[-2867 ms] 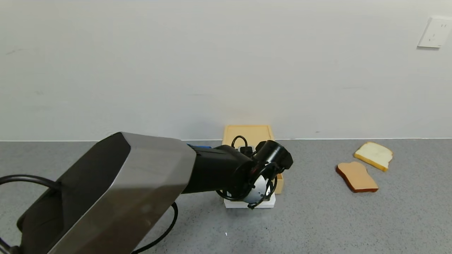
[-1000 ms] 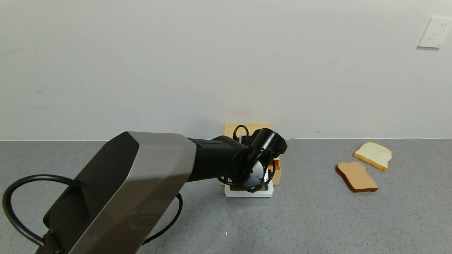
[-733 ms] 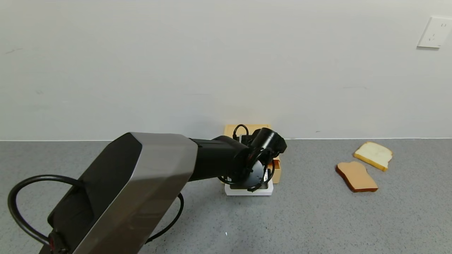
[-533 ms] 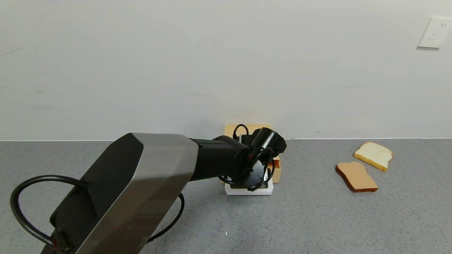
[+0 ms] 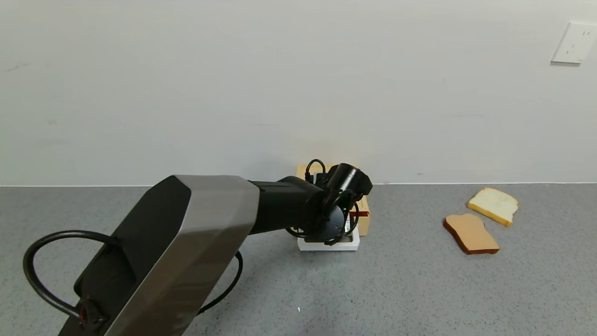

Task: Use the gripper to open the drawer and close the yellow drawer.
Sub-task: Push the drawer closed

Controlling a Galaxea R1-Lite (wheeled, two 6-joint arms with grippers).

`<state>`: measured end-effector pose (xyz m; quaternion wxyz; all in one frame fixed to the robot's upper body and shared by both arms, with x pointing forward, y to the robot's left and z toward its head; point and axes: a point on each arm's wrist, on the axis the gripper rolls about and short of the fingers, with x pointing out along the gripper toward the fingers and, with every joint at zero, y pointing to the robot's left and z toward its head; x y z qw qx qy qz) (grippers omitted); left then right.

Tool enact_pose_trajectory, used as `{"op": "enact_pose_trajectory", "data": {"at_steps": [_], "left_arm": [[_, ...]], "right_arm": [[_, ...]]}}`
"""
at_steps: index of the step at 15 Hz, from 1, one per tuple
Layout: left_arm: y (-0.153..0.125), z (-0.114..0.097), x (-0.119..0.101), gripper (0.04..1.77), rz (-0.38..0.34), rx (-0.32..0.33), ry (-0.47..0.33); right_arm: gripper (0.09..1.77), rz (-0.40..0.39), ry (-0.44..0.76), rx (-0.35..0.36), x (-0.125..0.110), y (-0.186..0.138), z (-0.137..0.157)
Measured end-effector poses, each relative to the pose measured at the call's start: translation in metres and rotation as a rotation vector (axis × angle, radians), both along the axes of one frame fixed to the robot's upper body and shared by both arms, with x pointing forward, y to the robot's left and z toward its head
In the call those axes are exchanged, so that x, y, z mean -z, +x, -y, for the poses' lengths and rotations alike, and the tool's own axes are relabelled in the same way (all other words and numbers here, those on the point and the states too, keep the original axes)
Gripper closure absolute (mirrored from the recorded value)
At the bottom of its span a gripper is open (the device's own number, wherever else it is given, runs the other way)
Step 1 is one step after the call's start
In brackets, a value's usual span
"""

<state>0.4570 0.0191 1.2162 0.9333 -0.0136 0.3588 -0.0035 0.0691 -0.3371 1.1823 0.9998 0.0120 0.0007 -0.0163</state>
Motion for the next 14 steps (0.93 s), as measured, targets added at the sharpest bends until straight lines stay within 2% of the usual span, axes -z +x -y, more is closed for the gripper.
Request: {"op": "enact_pose_trajectory", "data": {"at_steps": [4,6,14], "left_arm": [[0.0016,-0.0003,-0.0004,0.09,0.010,0.000,0.001],[0.0062,-0.0010,-0.0016,0.09,0.042,-0.004,-0.004],[0.0094,-0.0012,0.0002,0.09,0.055,-0.002,-0.005]], "right_arm": [[0.15,0.000,0.000,0.000,0.0000,0.0000,0.0000],[0.15,0.000,0.000,0.000,0.0000,0.0000,0.0000],[0.15,0.000,0.000,0.000,0.0000,0.0000,0.0000]]}}
